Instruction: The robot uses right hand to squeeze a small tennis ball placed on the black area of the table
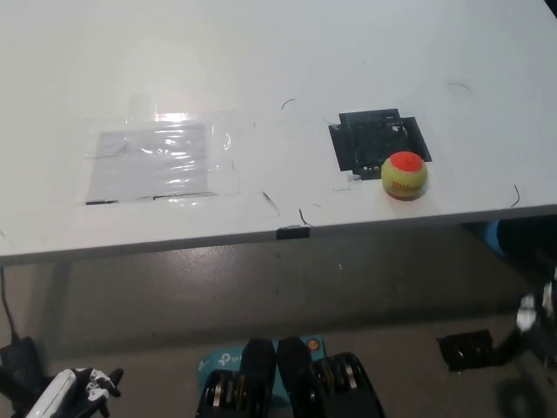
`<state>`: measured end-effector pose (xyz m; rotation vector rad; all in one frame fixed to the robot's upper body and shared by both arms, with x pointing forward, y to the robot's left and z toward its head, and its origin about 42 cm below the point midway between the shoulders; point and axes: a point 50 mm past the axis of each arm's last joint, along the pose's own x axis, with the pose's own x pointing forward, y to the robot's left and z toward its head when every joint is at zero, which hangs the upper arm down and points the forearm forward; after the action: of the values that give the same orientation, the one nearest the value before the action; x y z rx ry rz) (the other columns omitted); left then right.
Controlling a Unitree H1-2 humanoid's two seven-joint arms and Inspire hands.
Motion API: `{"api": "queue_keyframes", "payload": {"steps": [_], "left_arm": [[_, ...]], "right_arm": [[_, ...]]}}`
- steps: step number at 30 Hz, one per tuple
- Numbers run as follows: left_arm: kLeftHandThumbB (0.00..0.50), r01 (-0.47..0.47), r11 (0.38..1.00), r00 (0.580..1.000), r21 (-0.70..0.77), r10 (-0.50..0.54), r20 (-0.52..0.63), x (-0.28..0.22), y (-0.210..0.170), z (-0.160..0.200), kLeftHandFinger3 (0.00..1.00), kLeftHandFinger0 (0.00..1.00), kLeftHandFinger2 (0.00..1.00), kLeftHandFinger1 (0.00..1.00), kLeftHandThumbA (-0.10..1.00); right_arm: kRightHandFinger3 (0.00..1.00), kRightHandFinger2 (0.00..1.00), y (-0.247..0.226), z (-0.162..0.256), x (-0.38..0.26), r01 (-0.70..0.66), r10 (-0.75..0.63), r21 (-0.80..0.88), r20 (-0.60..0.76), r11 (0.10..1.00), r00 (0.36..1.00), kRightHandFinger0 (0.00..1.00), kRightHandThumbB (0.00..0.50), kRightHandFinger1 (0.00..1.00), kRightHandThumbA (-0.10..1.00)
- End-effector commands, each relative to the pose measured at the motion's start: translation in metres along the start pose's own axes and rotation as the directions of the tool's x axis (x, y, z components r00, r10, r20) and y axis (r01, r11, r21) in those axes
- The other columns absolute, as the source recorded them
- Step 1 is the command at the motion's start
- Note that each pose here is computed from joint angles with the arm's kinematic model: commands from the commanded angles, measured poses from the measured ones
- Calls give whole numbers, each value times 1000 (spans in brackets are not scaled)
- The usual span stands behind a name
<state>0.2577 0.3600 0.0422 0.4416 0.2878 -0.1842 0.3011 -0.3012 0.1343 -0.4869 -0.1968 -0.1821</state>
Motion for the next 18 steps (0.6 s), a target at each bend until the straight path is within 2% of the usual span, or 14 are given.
{"api": "queue_keyframes", "payload": {"steps": [1, 2, 6, 8, 10, 11, 12, 13, 14, 15, 17, 18], "left_arm": [[430, -5, 999, 999, 41, 3, 52, 3, 12, 8, 373, 75, 260, 80, 728], [433, -3, 999, 999, 44, 1, 50, 3, 12, 8, 379, 79, 269, 96, 732], [436, -1, 1000, 999, 28, -1, 48, 4, 12, 9, 370, 119, 283, 114, 720], [441, 3, 999, 998, 34, -5, 61, 9, 13, 9, 376, 99, 279, 102, 734], [448, 1, 999, 998, 41, -3, 61, 10, 14, 10, 382, 104, 272, 97, 740], [449, 0, 999, 998, 41, -2, 62, 11, 14, 10, 377, 107, 269, 96, 738], [441, -1, 999, 998, 45, -2, 59, 10, 13, 11, 385, 115, 285, 114, 737], [451, 1, 999, 998, 46, -4, 68, 10, 13, 11, 374, 112, 292, 110, 736], [454, 0, 999, 998, 42, -2, 61, 10, 13, 11, 370, 113, 293, 108, 734], [445, -2, 999, 998, 38, 0, 58, 9, 13, 11, 370, 115, 296, 111, 719], [438, 0, 999, 998, 40, -2, 55, 9, 13, 11, 382, 104, 298, 108, 714], [437, 0, 999, 999, 44, -2, 52, 9, 13, 12, 387, 101, 297, 112, 728]], "right_arm": [[897, 388, -20, 49, 41, 34, -31, -16, 170, 999, 985, 166, 188, 207, -100], [889, 415, -22, 70, 57, 24, -26, 13, 209, 1000, 978, 184, 189, 239, -100], [826, 457, -20, 96, 76, 12, -15, 13, 275, 1000, 961, 216, 194, 278, -100], [813, 462, -12, 110, 92, 0, 2, -9, 291, 1000, 957, 219, 228, 275, -62], [839, 527, -5, 117, 101, -20, 27, -28, 283, 999, 959, 381, 261, 396, 13], [848, 543, -5, 119, 102, -23, 32, -35, 281, 999, 959, 404, 267, 414, 24], [876, 610, -1, 122, 107, -41, 52, -45, 267, 998, 962, 431, 284, 519, 72], [983, 771, 3, 124, 113, -65, 85, -85, 254, 994, 963, 527, 316, 733, 179], [1000, 794, 5, 125, 115, -73, 97, -104, 248, 992, 964, 578, 310, 792, 185], [1000, 925, 10, 126, 121, -100, 124, -114, 229, 988, 965, 725, 325, 983, 187], [1000, 1000, 14, 127, 126, -132, 158, -137, 200, 982, 967, 995, 349, 1000, 208], [1000, 1000, 17, 128, 130, -154, 185, -165, 188, 974, 965, 1000, 344, 1000, 274]]}}
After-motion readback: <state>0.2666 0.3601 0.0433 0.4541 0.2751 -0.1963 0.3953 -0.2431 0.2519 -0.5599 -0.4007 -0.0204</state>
